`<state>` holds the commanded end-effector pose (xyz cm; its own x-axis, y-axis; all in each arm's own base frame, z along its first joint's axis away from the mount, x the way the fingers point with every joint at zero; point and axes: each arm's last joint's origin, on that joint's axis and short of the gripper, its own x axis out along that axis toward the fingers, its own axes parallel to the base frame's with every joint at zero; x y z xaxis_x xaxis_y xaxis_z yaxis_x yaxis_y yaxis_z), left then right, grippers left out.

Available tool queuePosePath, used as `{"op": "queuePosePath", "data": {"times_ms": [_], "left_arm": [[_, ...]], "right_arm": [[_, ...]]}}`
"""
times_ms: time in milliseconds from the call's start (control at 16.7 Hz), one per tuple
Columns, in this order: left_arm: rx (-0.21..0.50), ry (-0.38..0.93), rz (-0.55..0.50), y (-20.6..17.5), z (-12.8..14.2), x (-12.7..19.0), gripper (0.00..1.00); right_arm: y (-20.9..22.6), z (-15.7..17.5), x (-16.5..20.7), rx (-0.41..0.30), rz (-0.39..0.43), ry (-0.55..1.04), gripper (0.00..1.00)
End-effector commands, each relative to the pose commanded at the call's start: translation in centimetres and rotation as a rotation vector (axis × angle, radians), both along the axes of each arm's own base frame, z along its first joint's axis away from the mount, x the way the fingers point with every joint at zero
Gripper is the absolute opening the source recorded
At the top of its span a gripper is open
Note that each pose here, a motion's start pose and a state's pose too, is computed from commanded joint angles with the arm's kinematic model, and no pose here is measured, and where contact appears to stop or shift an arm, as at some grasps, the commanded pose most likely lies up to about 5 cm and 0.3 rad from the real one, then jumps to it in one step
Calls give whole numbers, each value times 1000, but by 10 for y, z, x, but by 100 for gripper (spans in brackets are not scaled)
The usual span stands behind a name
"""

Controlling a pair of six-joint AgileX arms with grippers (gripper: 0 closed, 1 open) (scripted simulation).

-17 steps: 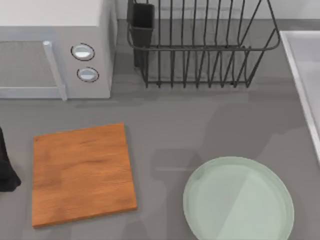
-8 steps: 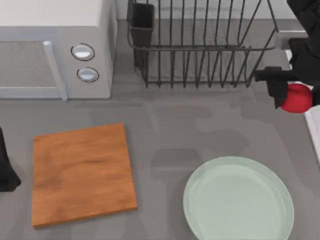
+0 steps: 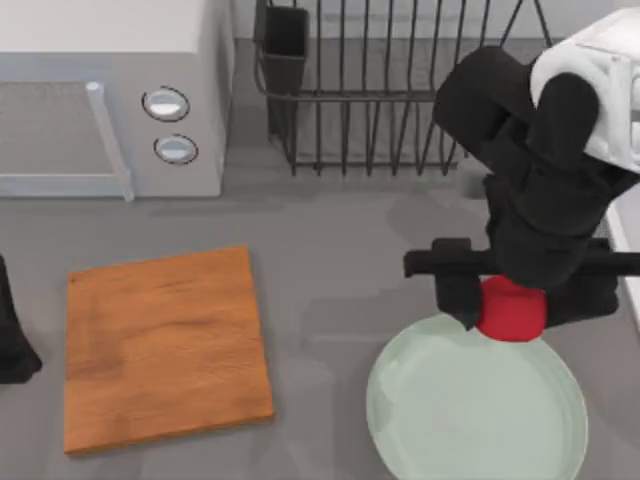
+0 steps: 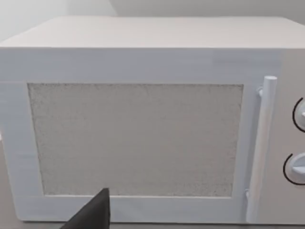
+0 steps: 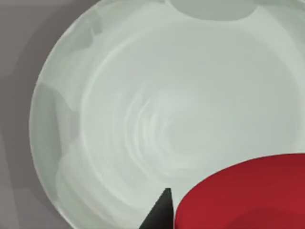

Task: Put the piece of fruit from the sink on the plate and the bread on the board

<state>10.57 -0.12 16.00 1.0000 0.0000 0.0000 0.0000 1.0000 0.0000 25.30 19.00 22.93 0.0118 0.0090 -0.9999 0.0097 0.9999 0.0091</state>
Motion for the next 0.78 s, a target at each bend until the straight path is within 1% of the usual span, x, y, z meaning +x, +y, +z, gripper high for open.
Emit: {"op": "queuePosePath", "data": {"times_ms": [180,480,780], "left_arm": [[0,0,0,0,0,0,100],[0,0,0,0,0,0,100],[0,0,0,0,0,0,100]], "right_arm": [[10,1,-22,-8,0,11,0],[11,1,-25,-9,0,12,0],[11,1,-25,-9,0,12,38]]}}
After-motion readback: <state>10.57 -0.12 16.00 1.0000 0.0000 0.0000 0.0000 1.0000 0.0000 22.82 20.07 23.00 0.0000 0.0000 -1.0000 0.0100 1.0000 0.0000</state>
